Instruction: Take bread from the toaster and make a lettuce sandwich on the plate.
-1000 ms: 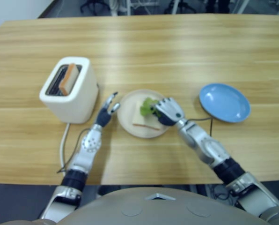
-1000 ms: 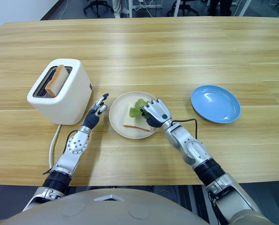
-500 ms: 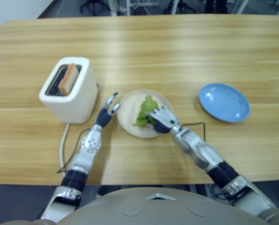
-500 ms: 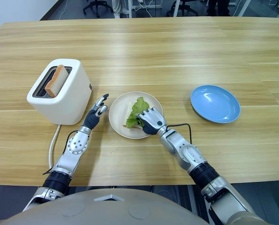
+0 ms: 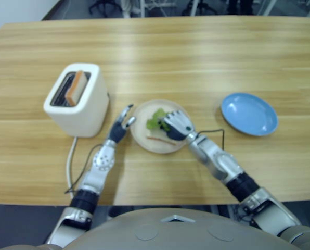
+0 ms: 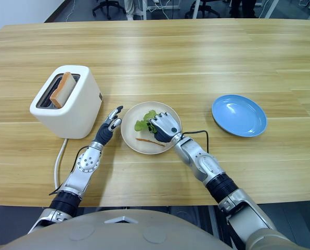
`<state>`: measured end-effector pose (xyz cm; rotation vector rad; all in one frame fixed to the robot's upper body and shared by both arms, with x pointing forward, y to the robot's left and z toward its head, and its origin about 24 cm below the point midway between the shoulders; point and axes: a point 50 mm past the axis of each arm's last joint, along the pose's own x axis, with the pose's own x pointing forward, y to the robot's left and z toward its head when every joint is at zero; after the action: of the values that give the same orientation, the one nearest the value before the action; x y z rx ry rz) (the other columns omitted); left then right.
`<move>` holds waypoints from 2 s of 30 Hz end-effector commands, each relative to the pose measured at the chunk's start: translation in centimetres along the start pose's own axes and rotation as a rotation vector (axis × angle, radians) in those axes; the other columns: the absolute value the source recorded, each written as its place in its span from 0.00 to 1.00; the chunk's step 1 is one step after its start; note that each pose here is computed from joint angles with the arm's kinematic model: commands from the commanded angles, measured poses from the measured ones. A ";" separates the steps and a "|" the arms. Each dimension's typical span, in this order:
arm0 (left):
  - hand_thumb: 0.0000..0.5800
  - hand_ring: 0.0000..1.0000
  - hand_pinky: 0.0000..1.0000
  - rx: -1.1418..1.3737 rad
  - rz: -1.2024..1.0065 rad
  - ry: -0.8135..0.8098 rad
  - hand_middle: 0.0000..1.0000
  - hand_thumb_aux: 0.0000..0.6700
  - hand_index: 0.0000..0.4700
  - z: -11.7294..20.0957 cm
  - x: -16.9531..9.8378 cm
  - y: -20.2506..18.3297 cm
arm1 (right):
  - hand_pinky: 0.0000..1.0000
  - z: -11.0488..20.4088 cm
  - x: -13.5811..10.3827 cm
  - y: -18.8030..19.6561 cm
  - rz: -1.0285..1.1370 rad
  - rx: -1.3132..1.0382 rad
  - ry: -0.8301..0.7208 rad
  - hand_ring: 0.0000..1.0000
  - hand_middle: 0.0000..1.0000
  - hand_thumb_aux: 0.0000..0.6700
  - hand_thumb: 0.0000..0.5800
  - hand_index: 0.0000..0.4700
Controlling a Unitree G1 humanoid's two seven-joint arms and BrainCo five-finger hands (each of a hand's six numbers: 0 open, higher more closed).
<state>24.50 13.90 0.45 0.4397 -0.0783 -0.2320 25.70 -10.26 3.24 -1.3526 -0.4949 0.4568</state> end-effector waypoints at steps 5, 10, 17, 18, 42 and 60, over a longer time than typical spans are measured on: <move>0.00 0.00 0.00 0.007 -0.020 0.027 0.00 0.00 0.00 -0.6 -0.3 -0.6 | 0.04 -0.6 -0.5 0.7 0.065 -0.030 0.018 0.04 0.04 0.16 0.30 0.16; 0.00 0.00 0.00 0.009 -0.018 0.029 0.00 0.00 0.00 -0.6 -0.3 -0.5 | 0.00 -1.5 -1.7 1.3 0.149 -0.046 0.050 0.00 0.00 0.00 0.00 0.00; 0.00 0.00 0.00 0.011 -0.015 0.029 0.00 0.00 0.00 -0.7 -0.3 -0.5 | 0.00 -3.3 -3.9 -0.5 0.157 -0.114 0.111 0.00 0.00 0.00 0.00 0.00; 0.00 0.00 0.00 0.011 -0.015 0.029 0.00 0.00 0.00 -0.7 -0.3 -0.4 | 0.00 -3.5 -4.2 -1.0 0.150 -0.123 0.120 0.00 0.00 0.00 0.00 0.00; 0.00 0.00 0.00 0.462 0.166 -0.504 0.00 0.00 0.00 15.0 -1.9 9.5 | 0.00 -7.4 -9.2 -6.6 -0.306 0.562 0.444 0.00 0.00 0.00 0.00 0.00; 0.00 0.00 0.00 1.100 0.265 0.170 0.00 0.00 0.00 10.4 -1.8 20.3 | 0.00 -6.9 -9.3 -2.9 -0.283 0.694 0.499 0.00 0.00 0.00 0.00 0.00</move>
<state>25.05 27.18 20.50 1.5305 -0.2104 0.1721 22.35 -21.75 4.94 -0.6758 -0.1025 0.0239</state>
